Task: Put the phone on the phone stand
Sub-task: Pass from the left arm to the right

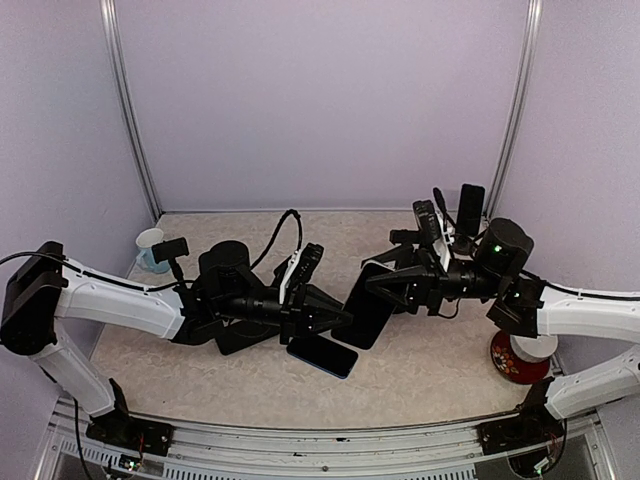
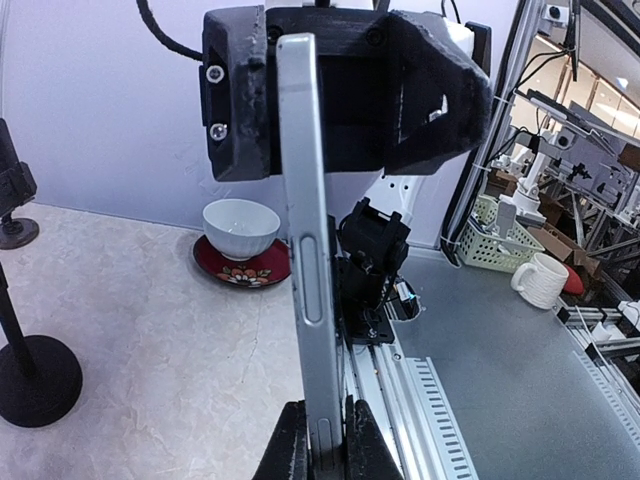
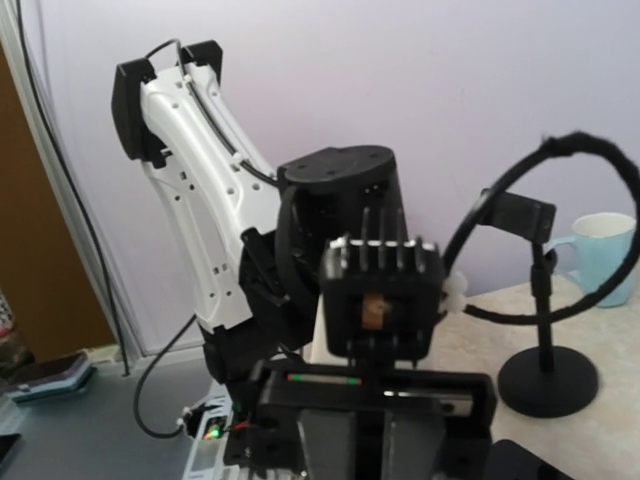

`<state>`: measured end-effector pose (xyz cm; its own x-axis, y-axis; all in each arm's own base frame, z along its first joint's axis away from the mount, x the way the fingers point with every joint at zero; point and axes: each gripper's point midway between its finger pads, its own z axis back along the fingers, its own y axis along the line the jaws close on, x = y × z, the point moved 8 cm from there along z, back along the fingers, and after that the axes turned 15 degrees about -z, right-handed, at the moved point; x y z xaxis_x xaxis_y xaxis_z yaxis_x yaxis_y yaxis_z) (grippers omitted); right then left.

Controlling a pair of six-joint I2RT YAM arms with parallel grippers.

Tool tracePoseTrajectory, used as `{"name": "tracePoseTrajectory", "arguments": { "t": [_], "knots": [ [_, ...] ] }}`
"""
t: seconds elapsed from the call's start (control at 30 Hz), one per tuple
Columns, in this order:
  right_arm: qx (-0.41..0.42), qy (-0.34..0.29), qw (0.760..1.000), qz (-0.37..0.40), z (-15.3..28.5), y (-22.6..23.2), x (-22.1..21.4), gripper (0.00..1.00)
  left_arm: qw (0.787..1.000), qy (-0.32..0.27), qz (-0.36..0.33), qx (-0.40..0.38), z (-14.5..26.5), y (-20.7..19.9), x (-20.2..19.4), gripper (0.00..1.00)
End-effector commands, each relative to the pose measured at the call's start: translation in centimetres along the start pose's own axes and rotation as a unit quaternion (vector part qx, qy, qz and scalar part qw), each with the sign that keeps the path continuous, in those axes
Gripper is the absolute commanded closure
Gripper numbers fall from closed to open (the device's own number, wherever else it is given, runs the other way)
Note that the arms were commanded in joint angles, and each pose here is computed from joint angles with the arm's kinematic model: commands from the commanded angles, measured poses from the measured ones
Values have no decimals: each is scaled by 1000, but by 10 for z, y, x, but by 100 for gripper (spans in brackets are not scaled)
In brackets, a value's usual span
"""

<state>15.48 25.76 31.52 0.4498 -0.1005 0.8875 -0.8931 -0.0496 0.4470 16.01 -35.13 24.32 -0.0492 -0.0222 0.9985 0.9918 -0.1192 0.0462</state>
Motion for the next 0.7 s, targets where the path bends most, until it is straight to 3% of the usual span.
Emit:
{"name": "tracePoseTrajectory", "arguments": {
  "t": [0.0,0.37,0.67],
  "knots": [
    [22,-4,1000,0,-3,0,4,55,999,-39,-29,-1,1,-3,18,100],
    [27,-7,1000,-5,-6,-2,4,71,999,-36,-27,1,1,-2,16,100],
    [28,-8,1000,-10,-8,-5,5,100,999,-35,-25,3,-1,-1,16,100]
  ]
}}
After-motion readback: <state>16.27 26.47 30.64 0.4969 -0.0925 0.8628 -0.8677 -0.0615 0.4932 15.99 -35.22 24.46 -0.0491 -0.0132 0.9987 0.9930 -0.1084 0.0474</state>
